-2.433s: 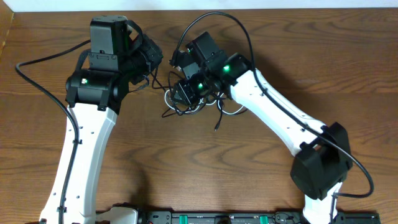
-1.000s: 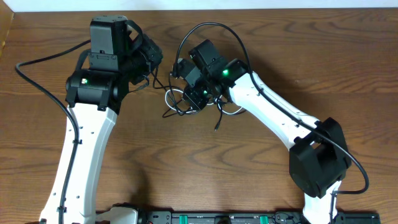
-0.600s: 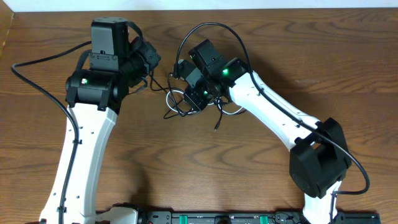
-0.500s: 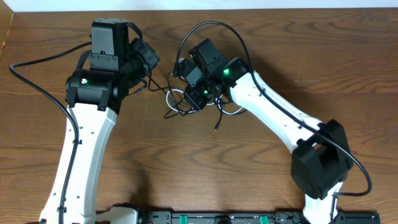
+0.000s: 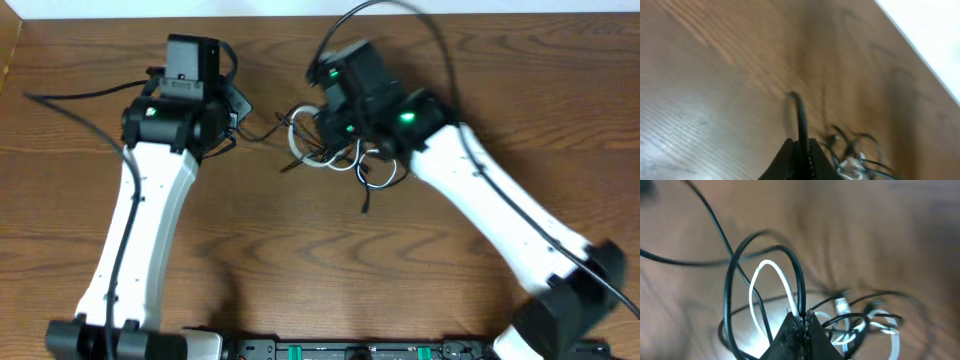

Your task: Untangle cables

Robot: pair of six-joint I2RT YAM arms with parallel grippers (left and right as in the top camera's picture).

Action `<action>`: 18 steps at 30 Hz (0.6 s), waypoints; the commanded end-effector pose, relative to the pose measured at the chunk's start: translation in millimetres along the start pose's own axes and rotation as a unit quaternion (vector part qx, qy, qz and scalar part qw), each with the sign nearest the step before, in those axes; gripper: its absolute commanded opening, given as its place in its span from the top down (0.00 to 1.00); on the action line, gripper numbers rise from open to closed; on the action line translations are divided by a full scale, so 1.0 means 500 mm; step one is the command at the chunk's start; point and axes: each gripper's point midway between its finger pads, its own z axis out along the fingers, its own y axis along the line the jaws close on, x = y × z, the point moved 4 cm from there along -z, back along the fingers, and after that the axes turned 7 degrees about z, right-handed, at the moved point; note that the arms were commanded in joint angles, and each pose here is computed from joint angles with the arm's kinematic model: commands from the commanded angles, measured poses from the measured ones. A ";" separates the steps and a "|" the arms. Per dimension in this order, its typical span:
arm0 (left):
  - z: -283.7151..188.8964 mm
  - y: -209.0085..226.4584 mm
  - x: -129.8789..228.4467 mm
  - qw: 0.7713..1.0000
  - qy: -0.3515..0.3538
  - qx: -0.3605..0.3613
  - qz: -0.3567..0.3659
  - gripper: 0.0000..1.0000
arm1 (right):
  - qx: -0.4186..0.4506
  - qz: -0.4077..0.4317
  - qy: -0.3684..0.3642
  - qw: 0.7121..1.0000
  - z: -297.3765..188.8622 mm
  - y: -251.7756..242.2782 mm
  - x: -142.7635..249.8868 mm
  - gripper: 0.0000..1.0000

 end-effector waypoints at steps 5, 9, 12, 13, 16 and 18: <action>0.043 0.009 0.003 0.999 0.015 -0.033 0.013 0.93 | 0.038 0.058 -0.130 0.989 -0.191 -0.069 -0.091 0.99; 0.052 0.010 0.006 0.999 0.020 -0.037 0.013 0.93 | 0.034 0.072 -0.174 0.981 -0.249 -0.086 -0.114 0.99; 0.054 0.013 0.008 0.999 0.023 -0.040 0.014 0.92 | 0.027 0.085 -0.219 0.972 -0.288 -0.090 -0.141 0.99; 0.055 0.014 0.009 0.999 0.024 -0.042 0.014 0.92 | 0.023 0.089 -0.235 0.968 -0.301 -0.090 -0.151 0.99; 0.060 0.019 0.015 0.998 0.028 -0.047 0.015 0.93 | 0.003 0.102 -0.287 0.953 -0.343 -0.087 -0.183 0.99; 0.062 0.021 0.017 0.998 0.030 -0.049 0.015 0.93 | -0.013 0.096 -0.305 0.947 -0.363 -0.082 -0.195 0.99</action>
